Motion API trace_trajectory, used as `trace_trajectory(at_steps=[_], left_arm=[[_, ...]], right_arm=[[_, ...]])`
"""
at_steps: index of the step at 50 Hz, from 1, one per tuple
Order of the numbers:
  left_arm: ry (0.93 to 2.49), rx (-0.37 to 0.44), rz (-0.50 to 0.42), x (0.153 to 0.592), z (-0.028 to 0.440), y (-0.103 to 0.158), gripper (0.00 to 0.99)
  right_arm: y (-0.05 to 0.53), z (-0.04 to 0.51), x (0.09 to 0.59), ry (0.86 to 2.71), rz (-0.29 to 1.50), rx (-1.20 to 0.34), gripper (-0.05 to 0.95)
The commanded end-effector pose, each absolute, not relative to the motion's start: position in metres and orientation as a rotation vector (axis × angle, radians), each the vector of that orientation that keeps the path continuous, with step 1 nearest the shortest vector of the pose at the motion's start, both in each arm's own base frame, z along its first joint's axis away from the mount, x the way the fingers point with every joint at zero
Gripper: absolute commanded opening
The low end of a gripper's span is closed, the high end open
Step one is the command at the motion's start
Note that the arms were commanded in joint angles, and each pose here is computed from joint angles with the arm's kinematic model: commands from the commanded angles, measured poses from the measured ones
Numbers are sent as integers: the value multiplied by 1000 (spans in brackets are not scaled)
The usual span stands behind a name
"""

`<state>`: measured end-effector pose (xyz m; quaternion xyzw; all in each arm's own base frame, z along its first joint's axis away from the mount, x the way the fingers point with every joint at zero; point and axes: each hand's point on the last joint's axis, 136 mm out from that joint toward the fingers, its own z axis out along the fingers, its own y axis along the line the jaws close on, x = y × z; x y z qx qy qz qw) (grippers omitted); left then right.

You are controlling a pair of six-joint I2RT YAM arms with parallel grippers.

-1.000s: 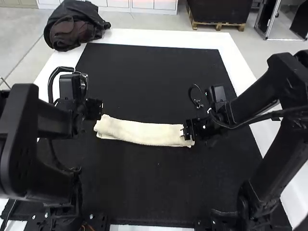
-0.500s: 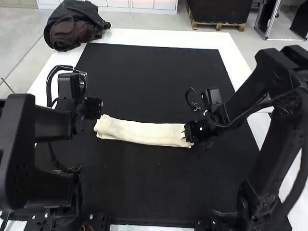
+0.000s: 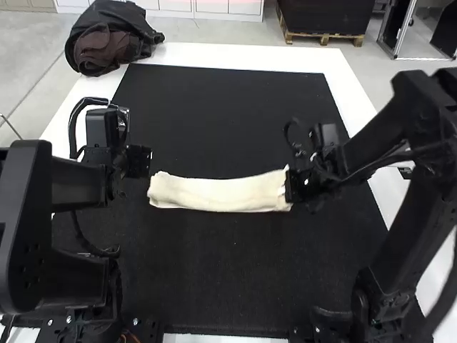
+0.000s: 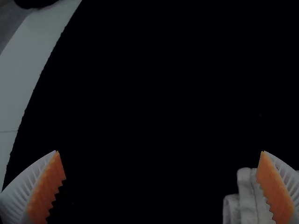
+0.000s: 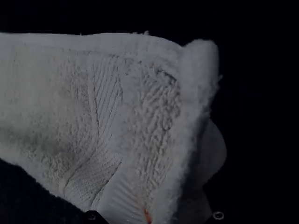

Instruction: Fold the towel.

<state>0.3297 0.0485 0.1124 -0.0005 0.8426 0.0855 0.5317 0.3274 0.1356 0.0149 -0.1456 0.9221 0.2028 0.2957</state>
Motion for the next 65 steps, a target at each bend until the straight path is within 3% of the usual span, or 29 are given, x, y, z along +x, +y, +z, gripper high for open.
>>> trace_trajectory(at_steps=[1, 13, 30, 56, 65], left_arm=[[1960, -30, 222, 334, 130, 55, 961], [1970, -37, 231, 332, 127, 57, 961], [1977, -53, 250, 330, 124, 61, 961], [1969, -141, 300, 322, 123, 97, 961], [1972, -138, 296, 321, 121, 98, 961]], right_arm=[[134, 55, 347, 2363, 555, -365, -23], [149, 71, 342, 2346, 589, -415, -23], [219, 72, 314, 2349, 726, -533, -23], [300, 66, 312, 2322, 807, -710, -23], [329, 64, 317, 2307, 829, -763, -23]])
